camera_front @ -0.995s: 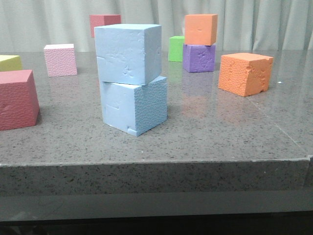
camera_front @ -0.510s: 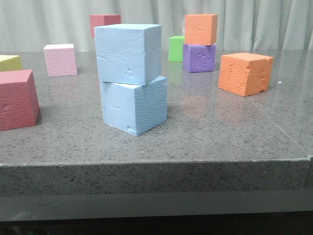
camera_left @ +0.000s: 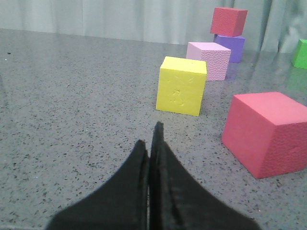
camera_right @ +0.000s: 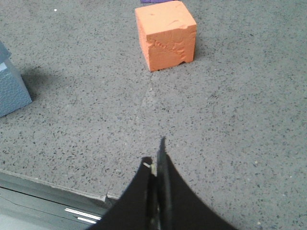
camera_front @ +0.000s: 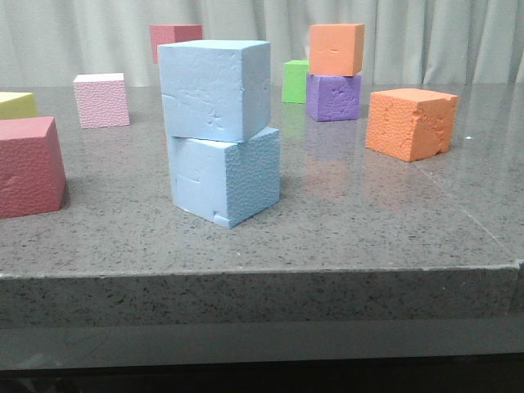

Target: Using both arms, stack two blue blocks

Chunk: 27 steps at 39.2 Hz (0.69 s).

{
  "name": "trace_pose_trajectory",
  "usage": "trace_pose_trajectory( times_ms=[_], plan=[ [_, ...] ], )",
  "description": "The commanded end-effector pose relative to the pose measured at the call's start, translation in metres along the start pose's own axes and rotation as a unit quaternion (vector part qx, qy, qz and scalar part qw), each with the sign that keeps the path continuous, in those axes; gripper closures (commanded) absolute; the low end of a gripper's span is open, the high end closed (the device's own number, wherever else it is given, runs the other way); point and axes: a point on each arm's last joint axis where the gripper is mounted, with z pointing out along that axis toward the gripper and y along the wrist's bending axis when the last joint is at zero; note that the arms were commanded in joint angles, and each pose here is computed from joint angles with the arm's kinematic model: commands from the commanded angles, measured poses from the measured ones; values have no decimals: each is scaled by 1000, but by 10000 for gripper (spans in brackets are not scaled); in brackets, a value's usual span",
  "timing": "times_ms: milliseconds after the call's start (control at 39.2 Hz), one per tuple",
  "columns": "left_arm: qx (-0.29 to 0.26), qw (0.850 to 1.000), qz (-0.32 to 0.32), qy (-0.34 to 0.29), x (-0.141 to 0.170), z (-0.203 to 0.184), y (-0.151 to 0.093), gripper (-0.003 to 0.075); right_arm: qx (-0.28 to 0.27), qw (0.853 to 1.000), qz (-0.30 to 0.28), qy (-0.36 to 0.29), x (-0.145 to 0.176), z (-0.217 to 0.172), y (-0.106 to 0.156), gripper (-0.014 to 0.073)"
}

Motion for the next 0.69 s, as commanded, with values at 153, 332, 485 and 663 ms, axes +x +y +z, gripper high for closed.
trace_pose_trajectory(
  times_ms=[153, 332, 485, 663],
  plan=[
    [4, 999, -3, -49, -7, -2, -1, 741, 32, 994, -34, -94, -10, -4, -6, 634],
    [4, 999, -3, -49, -7, -2, -1, 741, 60, 977, -58, -195, 16, -8, -12, 634],
    [4, 999, -3, -49, -7, -2, -1, 741, 95, 970, -49, -220, 59, -9, -20, 634],
    [4, 999, -3, -49, -7, -2, -1, 741, 116, 964, -30, -239, 91, -6, -25, 634]
  ],
)
